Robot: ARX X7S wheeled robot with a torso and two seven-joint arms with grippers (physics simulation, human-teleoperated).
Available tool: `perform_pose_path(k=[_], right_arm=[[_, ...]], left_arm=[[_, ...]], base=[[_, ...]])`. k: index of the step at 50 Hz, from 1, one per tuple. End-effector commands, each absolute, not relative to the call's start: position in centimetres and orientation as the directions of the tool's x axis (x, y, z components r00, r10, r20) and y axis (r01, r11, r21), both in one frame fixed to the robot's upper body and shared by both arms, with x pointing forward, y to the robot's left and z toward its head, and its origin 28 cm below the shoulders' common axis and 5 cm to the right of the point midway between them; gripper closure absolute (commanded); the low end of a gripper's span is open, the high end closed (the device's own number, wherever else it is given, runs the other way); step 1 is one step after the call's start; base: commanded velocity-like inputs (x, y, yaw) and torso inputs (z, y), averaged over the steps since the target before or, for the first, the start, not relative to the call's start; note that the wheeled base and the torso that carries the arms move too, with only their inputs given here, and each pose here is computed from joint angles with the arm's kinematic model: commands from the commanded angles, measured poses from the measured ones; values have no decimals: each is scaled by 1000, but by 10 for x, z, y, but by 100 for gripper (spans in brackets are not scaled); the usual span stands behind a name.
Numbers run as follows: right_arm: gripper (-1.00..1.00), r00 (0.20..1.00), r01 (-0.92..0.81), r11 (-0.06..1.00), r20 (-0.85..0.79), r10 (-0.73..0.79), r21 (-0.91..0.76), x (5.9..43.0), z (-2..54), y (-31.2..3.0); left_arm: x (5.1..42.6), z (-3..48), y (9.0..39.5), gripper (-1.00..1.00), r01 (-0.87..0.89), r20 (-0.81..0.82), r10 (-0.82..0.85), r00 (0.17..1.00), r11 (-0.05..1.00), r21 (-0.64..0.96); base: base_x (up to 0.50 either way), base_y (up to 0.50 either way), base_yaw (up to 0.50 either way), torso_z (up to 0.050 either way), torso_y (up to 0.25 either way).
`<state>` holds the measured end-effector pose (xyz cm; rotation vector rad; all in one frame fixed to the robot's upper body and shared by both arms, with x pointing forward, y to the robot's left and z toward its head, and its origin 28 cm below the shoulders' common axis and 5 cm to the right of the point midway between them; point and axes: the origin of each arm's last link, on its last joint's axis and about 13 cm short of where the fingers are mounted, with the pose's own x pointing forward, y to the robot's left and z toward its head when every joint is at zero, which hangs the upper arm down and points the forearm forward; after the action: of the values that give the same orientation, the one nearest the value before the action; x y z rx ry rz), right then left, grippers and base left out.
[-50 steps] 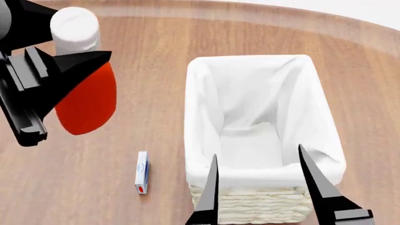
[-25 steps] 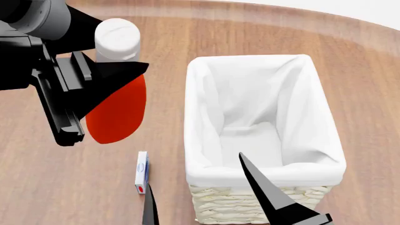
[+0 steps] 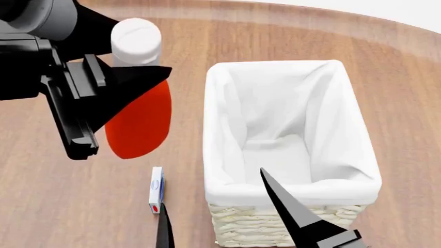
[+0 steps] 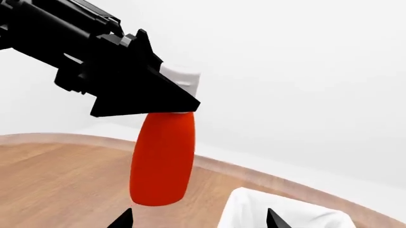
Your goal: Pick up the ketchup, and put it in the basket.
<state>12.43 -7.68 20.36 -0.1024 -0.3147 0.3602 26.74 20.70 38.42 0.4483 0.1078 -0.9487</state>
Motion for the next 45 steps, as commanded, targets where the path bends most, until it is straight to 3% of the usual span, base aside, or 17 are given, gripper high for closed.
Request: perform_pose_path(k=[1, 9, 45], right_arm=[[-100, 867, -407, 909, 279, 414, -85, 130, 202, -73], [-100, 846, -466, 885, 288, 448, -7, 132, 202, -74], [-100, 837, -488, 873, 284, 468, -2, 158, 204, -60]], left_arm=[[266, 386, 209, 100, 800, -253, -768, 588, 506, 323], [266, 386, 209, 100, 797, -244, -768, 592, 512, 320], [267, 385, 205, 100, 803, -238, -777, 583, 506, 315]], base=[[0, 0, 0, 0, 0], [0, 0, 0, 0, 0], [0, 0, 0, 0, 1]])
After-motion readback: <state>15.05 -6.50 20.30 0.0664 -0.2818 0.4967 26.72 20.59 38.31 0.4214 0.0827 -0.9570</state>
